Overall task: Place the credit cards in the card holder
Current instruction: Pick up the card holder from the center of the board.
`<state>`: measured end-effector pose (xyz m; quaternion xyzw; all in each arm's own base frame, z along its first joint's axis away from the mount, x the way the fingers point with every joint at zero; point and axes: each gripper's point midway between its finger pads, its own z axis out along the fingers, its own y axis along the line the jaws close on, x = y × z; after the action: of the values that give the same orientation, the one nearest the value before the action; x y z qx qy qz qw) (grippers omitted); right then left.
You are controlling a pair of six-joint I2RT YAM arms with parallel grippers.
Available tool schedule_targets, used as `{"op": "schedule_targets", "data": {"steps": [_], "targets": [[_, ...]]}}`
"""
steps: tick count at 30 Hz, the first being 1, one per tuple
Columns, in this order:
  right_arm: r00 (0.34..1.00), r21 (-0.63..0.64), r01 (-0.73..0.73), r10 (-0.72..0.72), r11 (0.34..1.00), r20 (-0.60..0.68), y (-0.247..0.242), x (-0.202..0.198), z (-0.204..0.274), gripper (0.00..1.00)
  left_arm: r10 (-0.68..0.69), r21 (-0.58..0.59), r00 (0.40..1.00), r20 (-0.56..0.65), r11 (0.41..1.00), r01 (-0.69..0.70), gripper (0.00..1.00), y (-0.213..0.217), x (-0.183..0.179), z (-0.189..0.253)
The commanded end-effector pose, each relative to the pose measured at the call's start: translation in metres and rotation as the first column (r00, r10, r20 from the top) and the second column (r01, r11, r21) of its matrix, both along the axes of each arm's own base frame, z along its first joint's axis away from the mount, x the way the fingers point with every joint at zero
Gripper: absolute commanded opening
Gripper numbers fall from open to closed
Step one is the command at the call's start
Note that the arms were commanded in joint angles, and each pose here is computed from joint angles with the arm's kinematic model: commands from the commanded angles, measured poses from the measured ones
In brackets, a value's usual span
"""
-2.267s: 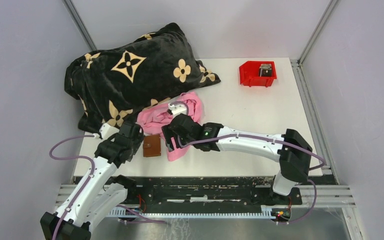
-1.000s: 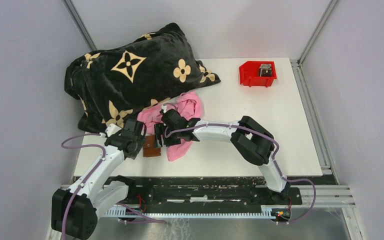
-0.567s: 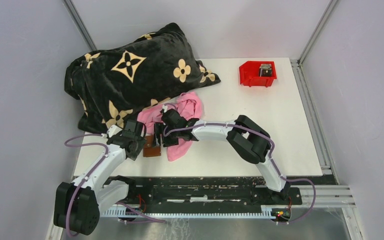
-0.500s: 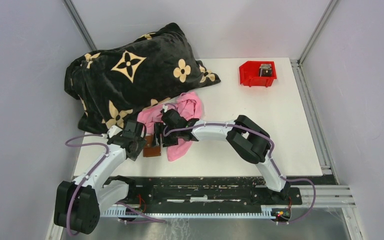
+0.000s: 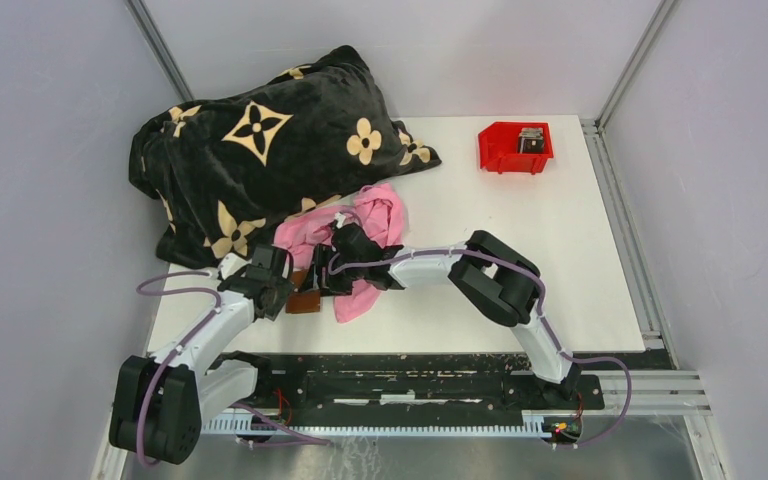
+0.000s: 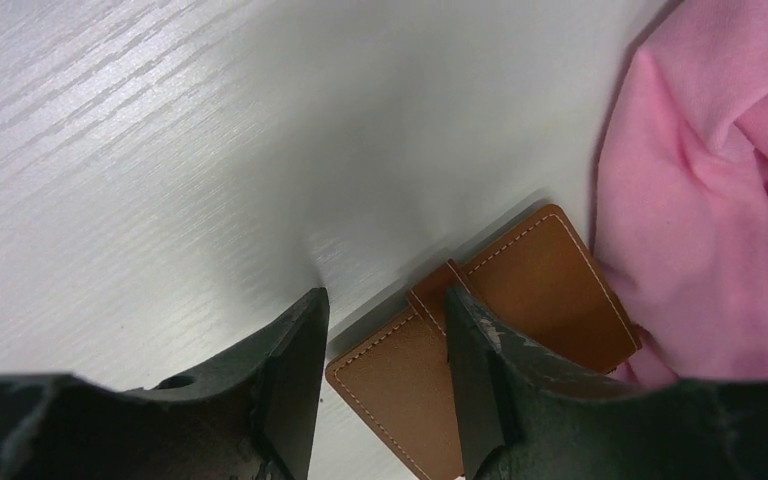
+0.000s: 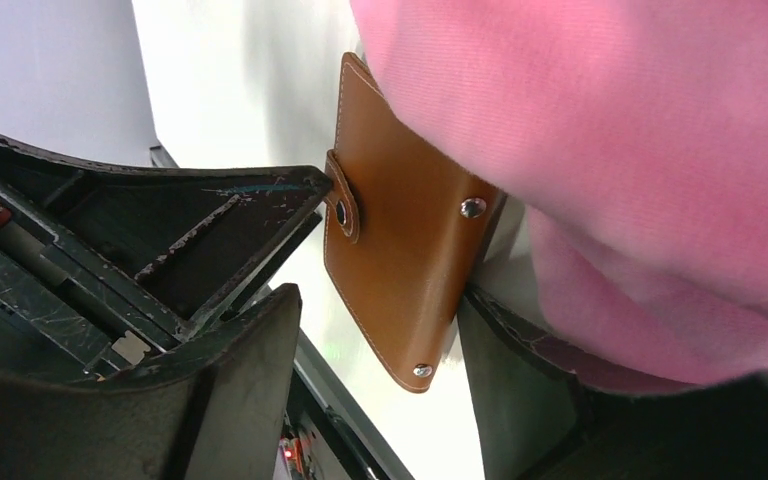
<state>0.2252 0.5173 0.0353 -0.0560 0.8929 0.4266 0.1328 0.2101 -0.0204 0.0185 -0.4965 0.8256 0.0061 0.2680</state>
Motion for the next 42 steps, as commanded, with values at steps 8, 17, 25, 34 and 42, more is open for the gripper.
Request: {"op": "schedule_targets", "data": {"steps": [8, 17, 25, 34, 42], "targets": [[0.996, -0.004, 0.035, -0.035, 0.999, -0.084, -0.008, -0.01, -0.041, 0.47, -0.061, -0.028, 0.997, -0.038, 0.998, 0.06, 0.52, -0.006, -0.012, -0.012], [0.998, 0.021, 0.02, -0.019, 1.0, -0.065, -0.011, -0.004, -0.028, 0.01, -0.067, -0.004, 0.998, -0.004, 0.998, 0.067, 0.57, -0.004, -0.002, 0.005], [0.997, -0.035, -0.023, 0.025, 0.999, 0.068, -0.034, 0.009, 0.005, 0.01, -0.234, -0.011, 0.945, 0.227, 0.97, 0.243, 0.73, -0.028, 0.047, 0.068], [0.984, -0.1, -0.088, 0.102, 0.991, 0.147, -0.047, 0.007, 0.031, 0.01, -0.477, -0.051, 0.828, 0.296, 0.858, 0.512, 0.71, -0.071, 0.063, 0.088], [0.982, -0.107, -0.089, 0.105, 0.99, 0.158, -0.049, 0.008, 0.047, 0.01, -0.64, -0.003, 0.712, 0.288, 0.743, 0.67, 0.58, -0.099, 0.053, 0.095]]}}
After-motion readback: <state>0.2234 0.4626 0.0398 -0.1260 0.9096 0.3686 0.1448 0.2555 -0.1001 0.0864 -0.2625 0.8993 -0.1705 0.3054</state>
